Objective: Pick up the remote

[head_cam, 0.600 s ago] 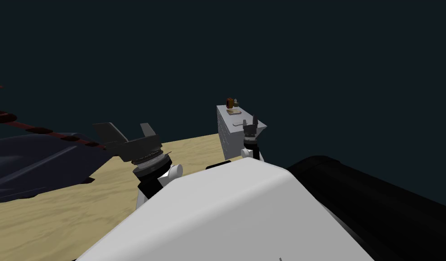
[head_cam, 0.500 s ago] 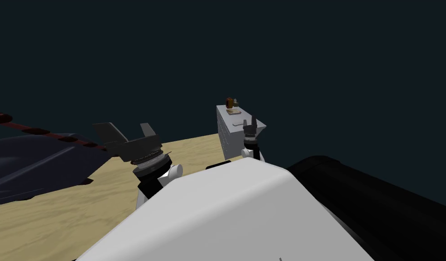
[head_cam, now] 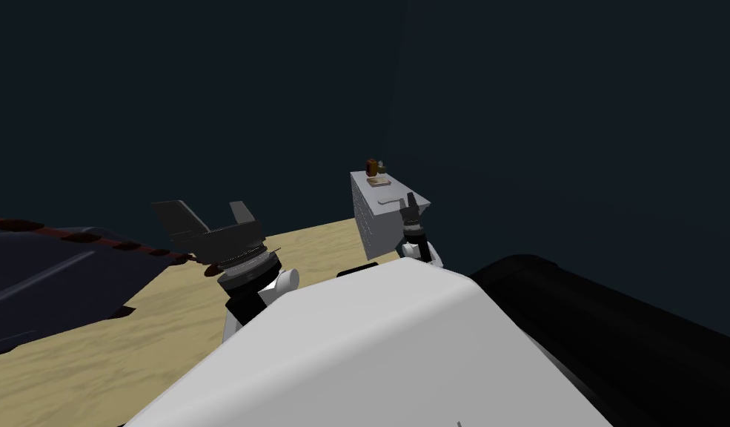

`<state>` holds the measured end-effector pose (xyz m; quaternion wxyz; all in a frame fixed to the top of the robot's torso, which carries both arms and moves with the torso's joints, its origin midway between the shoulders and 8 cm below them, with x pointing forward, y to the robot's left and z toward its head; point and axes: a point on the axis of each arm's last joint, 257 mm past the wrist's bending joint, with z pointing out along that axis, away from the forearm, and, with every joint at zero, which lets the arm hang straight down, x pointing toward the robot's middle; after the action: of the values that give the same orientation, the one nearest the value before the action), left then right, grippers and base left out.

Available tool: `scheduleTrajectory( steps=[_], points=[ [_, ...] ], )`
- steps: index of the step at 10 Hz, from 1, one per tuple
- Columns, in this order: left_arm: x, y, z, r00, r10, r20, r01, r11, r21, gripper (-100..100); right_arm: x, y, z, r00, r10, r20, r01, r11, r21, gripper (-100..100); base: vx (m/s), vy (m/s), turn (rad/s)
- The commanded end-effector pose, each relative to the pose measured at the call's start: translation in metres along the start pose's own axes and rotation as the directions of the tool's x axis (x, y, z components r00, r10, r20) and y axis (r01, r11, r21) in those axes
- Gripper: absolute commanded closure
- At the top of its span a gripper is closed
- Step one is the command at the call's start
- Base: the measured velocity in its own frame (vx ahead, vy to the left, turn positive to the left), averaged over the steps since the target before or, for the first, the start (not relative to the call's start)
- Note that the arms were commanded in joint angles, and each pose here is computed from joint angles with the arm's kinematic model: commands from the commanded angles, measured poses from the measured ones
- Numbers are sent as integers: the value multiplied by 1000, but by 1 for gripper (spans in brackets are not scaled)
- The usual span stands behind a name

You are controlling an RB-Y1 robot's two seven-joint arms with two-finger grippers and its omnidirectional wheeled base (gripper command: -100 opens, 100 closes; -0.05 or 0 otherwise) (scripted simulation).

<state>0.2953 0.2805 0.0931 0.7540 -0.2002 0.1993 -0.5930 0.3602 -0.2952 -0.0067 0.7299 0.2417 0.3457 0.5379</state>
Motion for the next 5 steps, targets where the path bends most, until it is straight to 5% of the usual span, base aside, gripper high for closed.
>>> scheduleTrajectory(
  steps=[1, 5],
  points=[
    [0, 0, 0, 1000, 0, 0, 0, 1000, 0, 0, 0, -5, -2, 999, -33, -28, 33, 999, 5, -100, -24, 22, -47],
    [0, 0, 0, 1000, 0, 0, 0, 1000, 0, 0, -12, -32, -10, 973, -185, -139, 190, 982, 23, -100, -26, 16, -64]
  ],
)
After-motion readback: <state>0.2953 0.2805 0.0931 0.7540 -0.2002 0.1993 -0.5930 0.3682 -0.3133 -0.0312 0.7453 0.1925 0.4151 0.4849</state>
